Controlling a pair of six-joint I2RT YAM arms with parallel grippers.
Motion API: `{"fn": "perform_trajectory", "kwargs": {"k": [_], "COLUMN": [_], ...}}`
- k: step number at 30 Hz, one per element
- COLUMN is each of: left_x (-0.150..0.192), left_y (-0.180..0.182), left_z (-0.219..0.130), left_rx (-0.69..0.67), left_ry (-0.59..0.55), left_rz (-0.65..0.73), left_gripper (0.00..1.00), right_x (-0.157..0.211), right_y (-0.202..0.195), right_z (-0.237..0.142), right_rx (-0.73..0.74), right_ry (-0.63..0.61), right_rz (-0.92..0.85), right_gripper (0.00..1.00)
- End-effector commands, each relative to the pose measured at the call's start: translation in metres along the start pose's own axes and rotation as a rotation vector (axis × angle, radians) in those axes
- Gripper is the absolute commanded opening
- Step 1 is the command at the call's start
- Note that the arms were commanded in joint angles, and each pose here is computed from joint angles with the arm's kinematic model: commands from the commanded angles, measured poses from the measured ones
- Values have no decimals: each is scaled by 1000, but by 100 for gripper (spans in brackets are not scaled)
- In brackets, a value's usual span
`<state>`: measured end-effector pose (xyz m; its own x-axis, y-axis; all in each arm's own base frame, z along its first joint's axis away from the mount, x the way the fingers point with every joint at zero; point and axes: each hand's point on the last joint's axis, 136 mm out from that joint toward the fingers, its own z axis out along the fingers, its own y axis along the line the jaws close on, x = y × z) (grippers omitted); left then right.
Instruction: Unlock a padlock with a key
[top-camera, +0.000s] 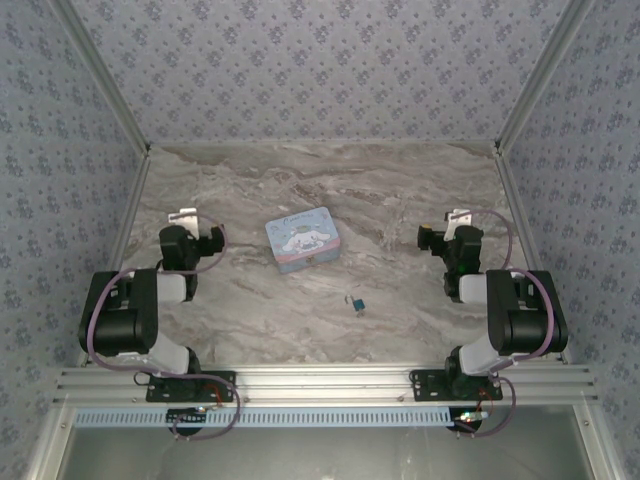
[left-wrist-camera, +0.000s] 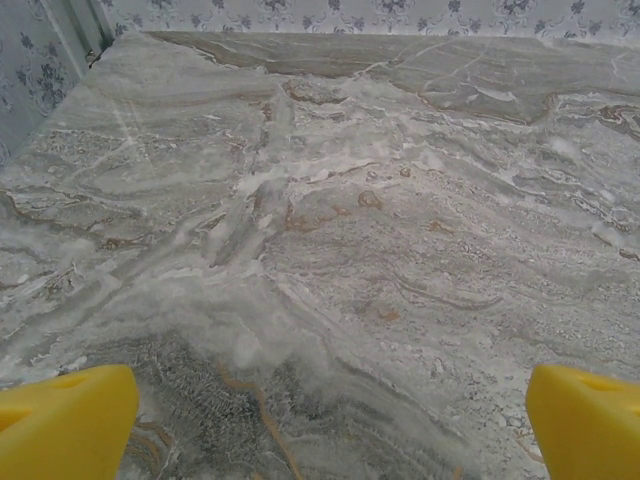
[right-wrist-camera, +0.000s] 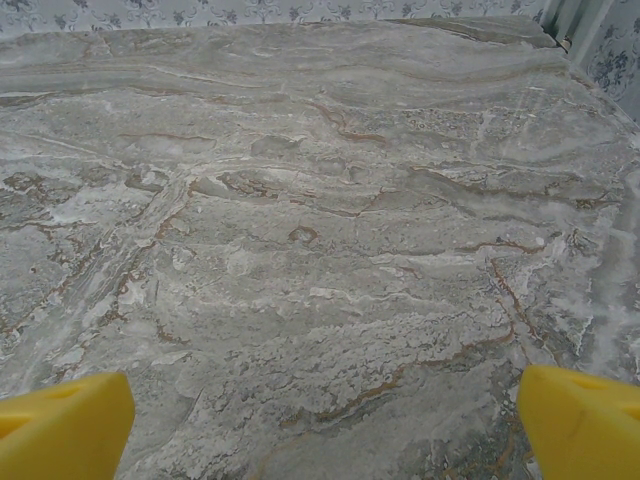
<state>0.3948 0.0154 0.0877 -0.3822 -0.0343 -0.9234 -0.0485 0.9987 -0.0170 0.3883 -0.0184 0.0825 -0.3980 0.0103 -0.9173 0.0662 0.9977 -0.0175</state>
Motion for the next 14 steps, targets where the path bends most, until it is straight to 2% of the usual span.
{"fn": "perform_trajectory", "kwargs": {"k": [1, 14], "left_x": [-2, -3], "left_y": [-3, -3], "left_z": [2, 2], "left_rx": [9, 10], "left_ry": [0, -1], "left_rz": [-7, -4], "left_gripper": [99, 100], "right_x": [-1, -1], "right_y": [-1, -1], "right_z": [2, 2], "right_rx": [16, 15], "right_ry": [1, 1], "right_rz": [-20, -20], "right_gripper": [100, 100]}}
